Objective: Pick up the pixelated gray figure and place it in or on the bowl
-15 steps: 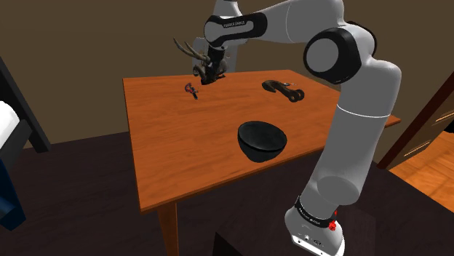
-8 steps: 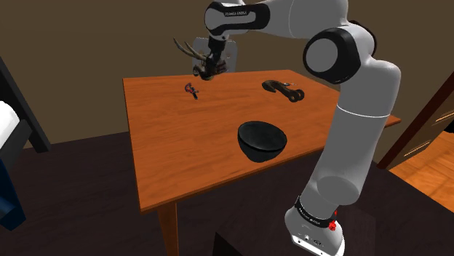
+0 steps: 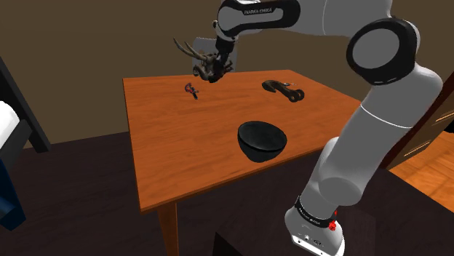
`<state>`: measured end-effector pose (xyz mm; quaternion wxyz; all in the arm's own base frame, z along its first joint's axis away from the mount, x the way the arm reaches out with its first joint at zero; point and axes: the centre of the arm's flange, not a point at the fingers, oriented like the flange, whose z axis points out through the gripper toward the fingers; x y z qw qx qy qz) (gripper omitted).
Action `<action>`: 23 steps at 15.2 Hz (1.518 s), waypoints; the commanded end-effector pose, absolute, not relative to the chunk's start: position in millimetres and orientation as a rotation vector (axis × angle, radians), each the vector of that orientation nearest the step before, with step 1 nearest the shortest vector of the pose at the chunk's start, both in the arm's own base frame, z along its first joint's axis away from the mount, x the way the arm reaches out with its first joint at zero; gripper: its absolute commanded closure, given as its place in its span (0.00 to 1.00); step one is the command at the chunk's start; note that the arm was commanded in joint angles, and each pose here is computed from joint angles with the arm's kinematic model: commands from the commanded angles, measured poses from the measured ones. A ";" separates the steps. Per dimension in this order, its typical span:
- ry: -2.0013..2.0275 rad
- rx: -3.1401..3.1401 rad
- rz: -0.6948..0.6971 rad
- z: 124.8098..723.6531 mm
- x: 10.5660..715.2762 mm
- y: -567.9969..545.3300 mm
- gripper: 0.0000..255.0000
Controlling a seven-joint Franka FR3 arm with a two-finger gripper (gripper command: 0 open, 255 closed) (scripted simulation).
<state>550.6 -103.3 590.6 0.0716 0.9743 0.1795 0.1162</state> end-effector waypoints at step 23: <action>0.540 2.928 0.350 593.8 264.1 36.3 1.00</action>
